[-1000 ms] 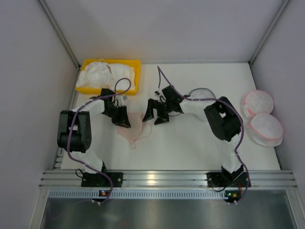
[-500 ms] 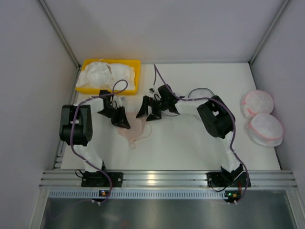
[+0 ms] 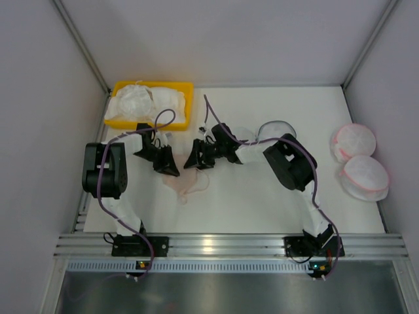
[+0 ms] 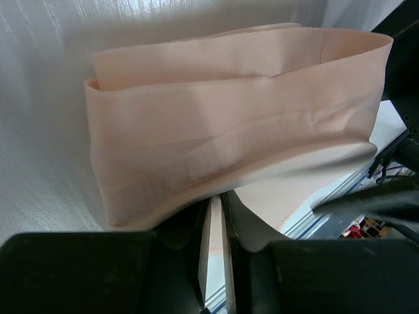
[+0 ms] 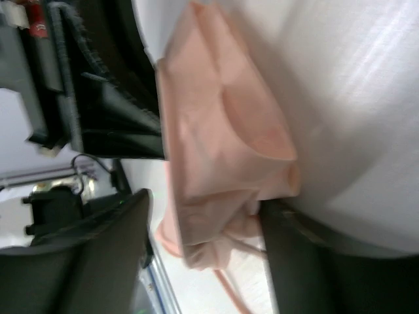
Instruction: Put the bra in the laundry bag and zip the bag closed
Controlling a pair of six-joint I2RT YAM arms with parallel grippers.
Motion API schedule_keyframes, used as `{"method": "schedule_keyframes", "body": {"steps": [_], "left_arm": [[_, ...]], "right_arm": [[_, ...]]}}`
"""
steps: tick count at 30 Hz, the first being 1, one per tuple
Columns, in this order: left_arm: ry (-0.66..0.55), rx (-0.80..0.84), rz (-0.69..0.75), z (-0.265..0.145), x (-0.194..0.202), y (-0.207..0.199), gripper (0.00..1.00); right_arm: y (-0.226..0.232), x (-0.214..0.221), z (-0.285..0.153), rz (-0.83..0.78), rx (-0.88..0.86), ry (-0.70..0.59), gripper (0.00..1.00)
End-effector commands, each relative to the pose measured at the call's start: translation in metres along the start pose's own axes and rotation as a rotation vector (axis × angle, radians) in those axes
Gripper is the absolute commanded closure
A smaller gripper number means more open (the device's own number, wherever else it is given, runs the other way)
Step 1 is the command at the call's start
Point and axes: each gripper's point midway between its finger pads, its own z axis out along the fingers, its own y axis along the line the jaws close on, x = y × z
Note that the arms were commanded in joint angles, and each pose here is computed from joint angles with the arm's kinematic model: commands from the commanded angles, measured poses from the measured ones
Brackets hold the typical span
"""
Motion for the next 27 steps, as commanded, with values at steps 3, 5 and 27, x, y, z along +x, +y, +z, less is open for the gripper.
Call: {"method": "schedule_keyframes", "body": {"steps": [3, 5, 27], "left_arm": [[-0.036, -0.068, 0.063, 0.005, -0.009, 0.018, 0.8], [-0.05, -0.054, 0.114, 0.0, -0.01, 0.013, 0.72], [-0.385, 0.314, 0.664, -0.14, -0.012, -0.11, 0.02]], "right_arm": [[-0.039, 0.022, 0.009, 0.014, 0.114, 0.022, 0.53], [-0.035, 0.018, 0.01, -0.013, 0.097, 0.024, 0.74], [0.105, 0.012, -0.089, -0.628, -0.219, 0.086, 1.0]]}}
